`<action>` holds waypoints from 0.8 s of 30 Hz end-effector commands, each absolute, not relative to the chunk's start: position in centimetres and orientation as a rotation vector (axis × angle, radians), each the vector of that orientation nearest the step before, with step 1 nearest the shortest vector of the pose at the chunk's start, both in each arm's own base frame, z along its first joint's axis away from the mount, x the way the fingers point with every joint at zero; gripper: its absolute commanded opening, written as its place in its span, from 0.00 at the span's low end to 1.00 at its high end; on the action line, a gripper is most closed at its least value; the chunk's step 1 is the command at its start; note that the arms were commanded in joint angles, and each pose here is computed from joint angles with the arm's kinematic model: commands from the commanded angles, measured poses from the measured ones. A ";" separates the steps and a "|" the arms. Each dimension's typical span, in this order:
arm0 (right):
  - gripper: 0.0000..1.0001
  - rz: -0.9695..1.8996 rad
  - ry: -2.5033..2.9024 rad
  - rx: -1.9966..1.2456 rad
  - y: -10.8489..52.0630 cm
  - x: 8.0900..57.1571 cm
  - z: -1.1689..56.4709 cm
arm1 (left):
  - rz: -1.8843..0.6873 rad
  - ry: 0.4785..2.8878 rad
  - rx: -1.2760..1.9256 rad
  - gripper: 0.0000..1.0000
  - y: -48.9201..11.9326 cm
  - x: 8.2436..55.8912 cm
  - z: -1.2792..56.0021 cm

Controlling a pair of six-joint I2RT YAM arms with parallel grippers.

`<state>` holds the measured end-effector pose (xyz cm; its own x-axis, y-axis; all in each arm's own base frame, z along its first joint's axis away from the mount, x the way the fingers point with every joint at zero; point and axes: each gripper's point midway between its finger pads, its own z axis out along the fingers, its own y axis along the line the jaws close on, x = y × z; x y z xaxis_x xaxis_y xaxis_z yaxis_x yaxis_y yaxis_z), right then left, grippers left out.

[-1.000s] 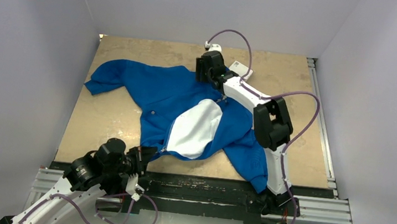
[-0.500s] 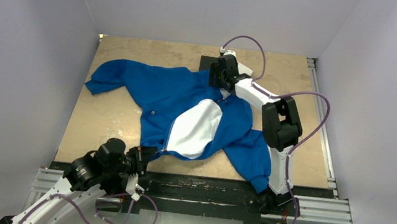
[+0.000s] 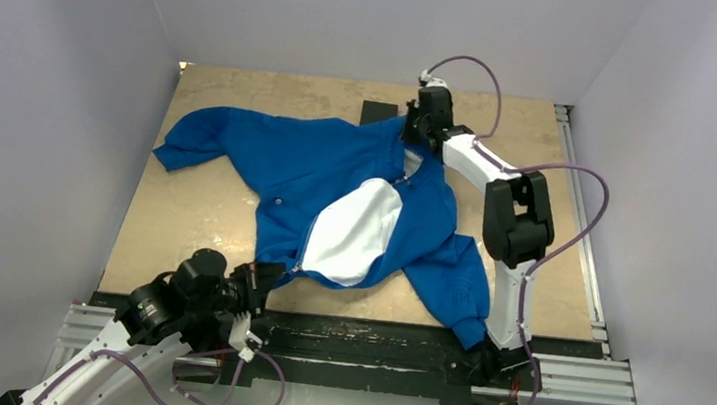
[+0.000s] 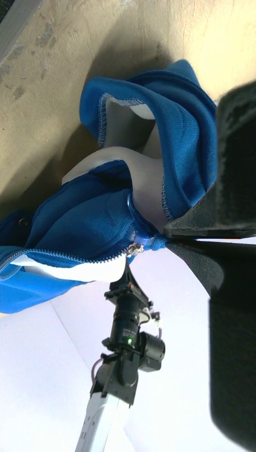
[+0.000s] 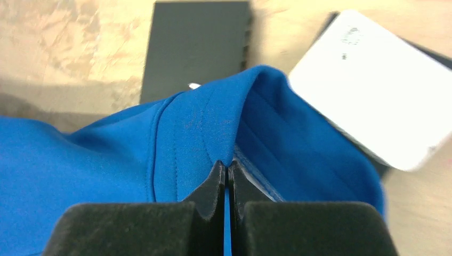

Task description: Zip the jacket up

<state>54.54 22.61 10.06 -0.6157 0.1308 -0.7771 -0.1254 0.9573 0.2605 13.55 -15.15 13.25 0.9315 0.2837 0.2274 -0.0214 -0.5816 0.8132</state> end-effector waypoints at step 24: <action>0.74 0.543 2.060 -0.146 22.3 39.1 22.8 | 0.429 0.046 2.052 0.00 -18.9 15.2 11.5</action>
